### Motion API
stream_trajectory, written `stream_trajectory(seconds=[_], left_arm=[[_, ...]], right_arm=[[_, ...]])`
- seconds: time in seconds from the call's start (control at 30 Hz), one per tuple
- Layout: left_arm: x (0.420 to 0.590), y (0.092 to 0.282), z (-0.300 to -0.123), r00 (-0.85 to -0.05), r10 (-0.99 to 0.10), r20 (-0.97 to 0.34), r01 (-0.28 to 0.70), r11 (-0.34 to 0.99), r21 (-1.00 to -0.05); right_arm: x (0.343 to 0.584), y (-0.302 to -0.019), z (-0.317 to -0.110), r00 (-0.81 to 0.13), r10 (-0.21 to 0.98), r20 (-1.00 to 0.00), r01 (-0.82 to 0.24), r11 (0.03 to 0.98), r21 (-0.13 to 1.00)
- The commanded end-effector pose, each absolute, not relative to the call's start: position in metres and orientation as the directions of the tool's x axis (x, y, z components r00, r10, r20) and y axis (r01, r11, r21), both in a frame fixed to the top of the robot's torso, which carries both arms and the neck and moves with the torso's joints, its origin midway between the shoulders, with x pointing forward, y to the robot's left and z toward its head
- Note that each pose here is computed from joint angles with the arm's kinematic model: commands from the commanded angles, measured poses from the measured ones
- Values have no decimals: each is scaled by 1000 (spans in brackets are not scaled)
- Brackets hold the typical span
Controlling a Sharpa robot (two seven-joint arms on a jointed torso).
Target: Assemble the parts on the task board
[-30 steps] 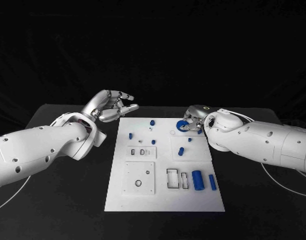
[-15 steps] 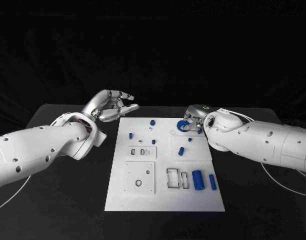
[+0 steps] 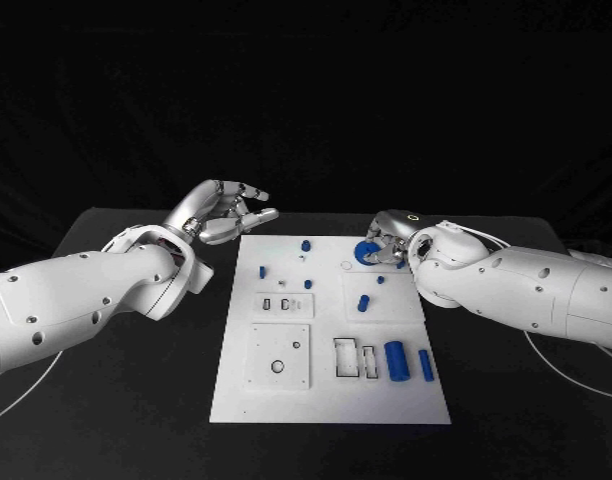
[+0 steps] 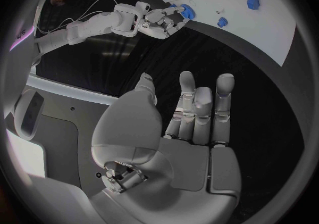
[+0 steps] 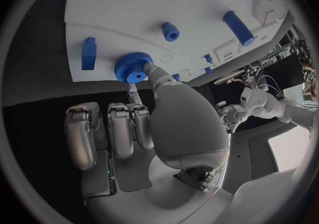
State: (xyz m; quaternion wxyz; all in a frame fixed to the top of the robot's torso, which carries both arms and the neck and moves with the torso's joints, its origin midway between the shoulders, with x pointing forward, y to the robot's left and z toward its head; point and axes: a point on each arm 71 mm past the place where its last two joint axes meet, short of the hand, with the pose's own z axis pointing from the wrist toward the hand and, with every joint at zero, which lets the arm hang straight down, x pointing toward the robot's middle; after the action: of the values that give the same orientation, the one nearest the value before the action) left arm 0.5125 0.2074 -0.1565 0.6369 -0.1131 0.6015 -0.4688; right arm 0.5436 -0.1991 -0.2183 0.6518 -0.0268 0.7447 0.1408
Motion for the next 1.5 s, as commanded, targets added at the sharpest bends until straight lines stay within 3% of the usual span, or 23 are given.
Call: stream_trajectory(seconds=[0.03,0.3,0.63,0.97,1.5], left_arm=[[512,205,-155,-169,-732,-660,475,527,-705],[512,205,-155,-169,-732,-660,475,526,-705],[512,204,-155,-171,-731,-660,478,525,-705],[513,202,-155,-172,-731,-661,479,524,-704],[511,203,-155,-171,-732,-659,479,523,-705]], right_arm=[[540,-195,-215,-120,207,-971,-251,940,231],[535,-182,-199,-98,261,-961,-299,913,278],[528,-146,-186,-107,297,-949,-389,866,315],[525,-116,-187,-155,280,-948,-436,841,320],[532,-100,-201,-184,261,-948,-428,847,316]])
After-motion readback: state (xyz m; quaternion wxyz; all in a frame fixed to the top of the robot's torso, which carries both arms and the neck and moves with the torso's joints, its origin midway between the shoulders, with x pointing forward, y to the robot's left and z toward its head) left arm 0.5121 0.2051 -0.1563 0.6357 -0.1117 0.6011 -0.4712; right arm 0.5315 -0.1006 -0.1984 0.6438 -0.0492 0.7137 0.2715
